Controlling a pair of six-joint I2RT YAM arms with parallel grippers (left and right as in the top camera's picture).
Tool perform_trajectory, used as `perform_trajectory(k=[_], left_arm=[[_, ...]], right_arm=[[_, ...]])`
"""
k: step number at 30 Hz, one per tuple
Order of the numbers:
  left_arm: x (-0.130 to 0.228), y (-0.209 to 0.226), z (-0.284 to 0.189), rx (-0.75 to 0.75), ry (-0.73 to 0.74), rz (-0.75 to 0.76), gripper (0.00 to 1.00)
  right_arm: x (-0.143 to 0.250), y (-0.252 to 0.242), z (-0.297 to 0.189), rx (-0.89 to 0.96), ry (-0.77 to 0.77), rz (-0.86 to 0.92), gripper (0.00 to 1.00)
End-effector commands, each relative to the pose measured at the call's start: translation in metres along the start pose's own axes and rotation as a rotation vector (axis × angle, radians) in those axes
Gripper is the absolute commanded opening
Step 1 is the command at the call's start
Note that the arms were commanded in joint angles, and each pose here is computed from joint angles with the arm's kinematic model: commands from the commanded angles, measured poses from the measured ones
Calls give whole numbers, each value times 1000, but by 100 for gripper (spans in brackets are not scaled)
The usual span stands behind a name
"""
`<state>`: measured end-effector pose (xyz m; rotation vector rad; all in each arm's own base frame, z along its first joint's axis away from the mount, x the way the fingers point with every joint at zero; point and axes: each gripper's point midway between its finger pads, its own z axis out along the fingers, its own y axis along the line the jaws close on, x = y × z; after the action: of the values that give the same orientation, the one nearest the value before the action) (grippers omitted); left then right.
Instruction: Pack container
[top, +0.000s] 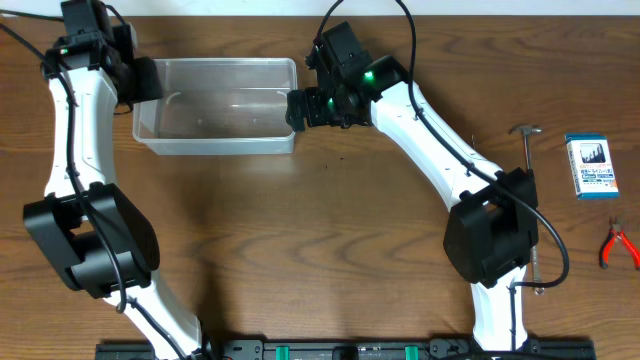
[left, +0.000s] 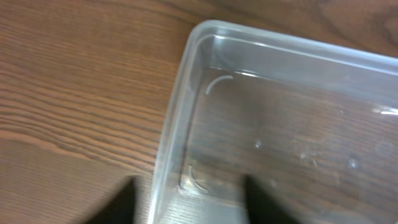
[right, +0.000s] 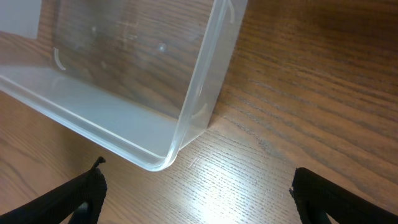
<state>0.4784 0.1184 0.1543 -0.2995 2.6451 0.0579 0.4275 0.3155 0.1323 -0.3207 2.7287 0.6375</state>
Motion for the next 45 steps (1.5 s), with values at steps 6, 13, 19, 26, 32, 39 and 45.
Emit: perform_trajectory(k=[6,13,19,26,32,39,45], left_arm=[[-6,44,5,-101,-24,-63,6],[-1,87,2,-142,-31,-191,6],[8,110,5,-150,-14,-272,6],[27,109,30,-139,62,-276,6],[47,106,59,-117,152,-281,6],[54,99,73,-76,181,-281,6],[50,98,74,-63,162,-278,6]], right_arm=[[-11,1,-8,-16,-28,-16,96],[-18,3,-8,-27,-57,-31,93],[-19,4,-8,-27,-59,-32,71],[-19,3,-8,-27,-60,-32,68],[-17,1,-8,-22,-51,-34,73],[-12,-1,-8,-13,-31,-46,74],[-12,-2,-8,-13,-28,-57,75]])
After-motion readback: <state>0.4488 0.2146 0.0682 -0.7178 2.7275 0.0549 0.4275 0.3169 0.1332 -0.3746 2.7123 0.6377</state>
